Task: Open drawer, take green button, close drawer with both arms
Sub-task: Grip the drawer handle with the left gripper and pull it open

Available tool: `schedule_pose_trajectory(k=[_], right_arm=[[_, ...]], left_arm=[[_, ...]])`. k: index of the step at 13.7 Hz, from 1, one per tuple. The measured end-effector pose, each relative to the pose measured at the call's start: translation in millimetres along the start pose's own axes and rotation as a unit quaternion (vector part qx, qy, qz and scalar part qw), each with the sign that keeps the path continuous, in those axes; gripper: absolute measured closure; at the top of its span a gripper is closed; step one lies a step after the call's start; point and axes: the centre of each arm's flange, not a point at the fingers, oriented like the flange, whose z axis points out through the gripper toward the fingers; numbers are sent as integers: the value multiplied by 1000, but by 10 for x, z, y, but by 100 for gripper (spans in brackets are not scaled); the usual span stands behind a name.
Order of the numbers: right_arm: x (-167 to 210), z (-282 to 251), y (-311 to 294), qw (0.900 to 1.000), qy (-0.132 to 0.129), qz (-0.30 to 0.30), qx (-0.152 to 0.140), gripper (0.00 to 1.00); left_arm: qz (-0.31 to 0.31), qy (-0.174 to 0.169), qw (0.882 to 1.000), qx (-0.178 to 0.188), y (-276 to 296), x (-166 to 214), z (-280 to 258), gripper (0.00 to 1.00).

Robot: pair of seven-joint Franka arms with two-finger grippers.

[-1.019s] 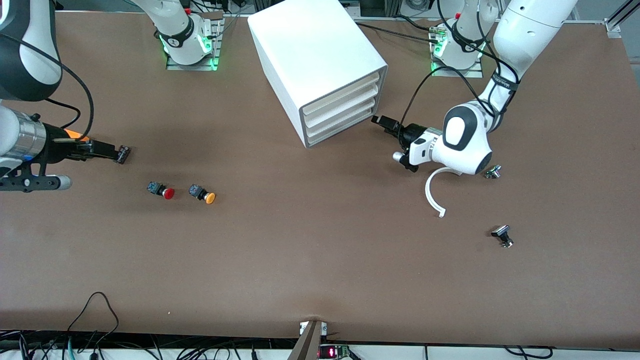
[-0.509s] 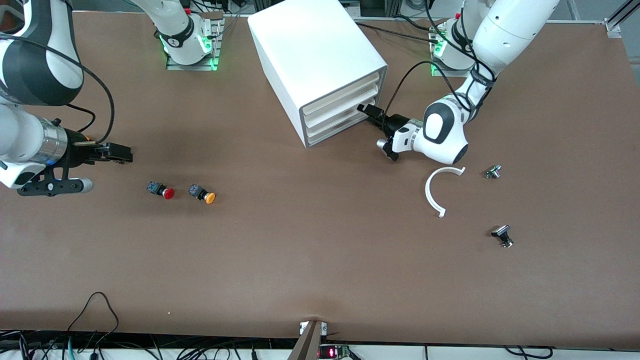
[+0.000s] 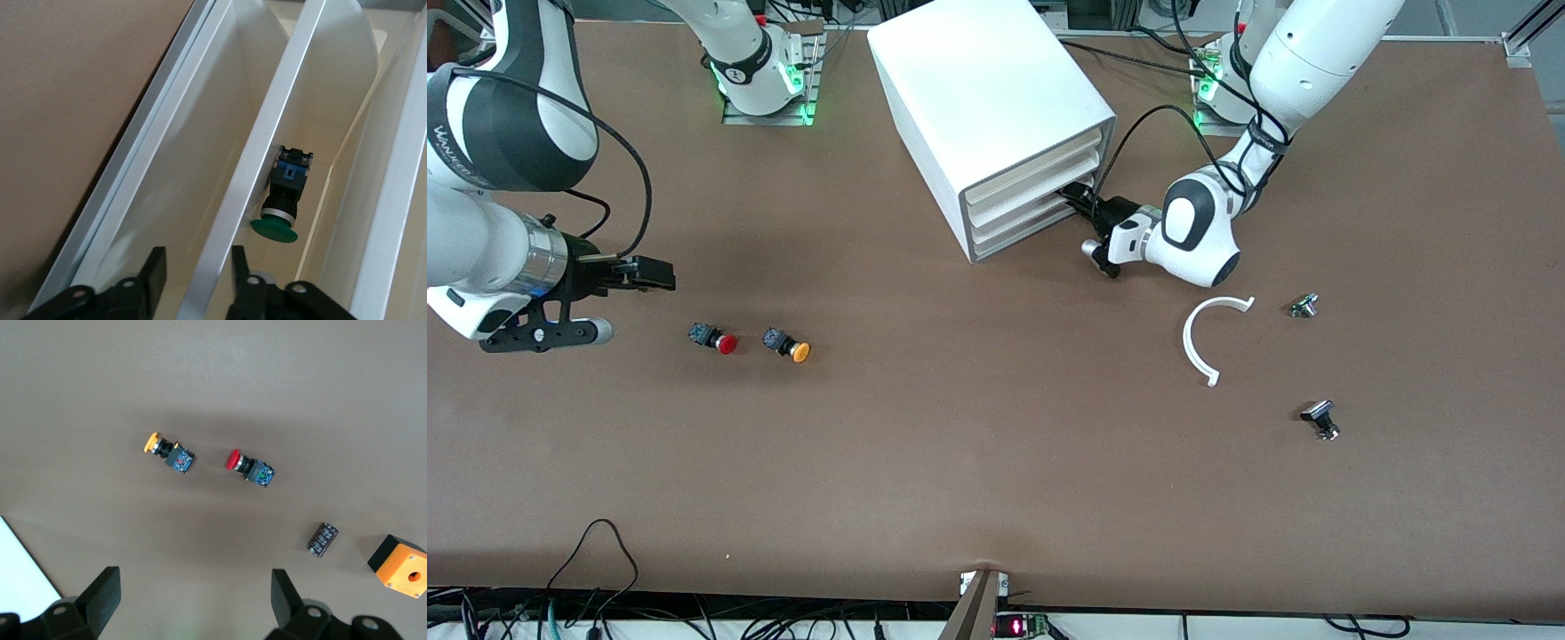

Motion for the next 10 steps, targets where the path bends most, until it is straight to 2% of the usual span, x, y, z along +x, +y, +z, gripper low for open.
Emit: schedule_pose_trajectory(k=[2, 3, 6, 10], right_arm=[[20, 4, 1, 1000, 4, -1, 0, 0], [28, 0, 1, 1000, 7, -2, 0, 0], [39, -19, 13, 1000, 13, -2, -1, 0], [58, -13, 45, 1000, 17, -20, -1, 0]], left_arm=[[2, 1, 1000, -8, 35, 4, 2, 83], [8, 3, 1000, -9, 41, 5, -6, 87], [12, 20, 1000, -4, -12, 36, -158, 87], [28, 97, 995, 21, -122, 205, -1030, 89]])
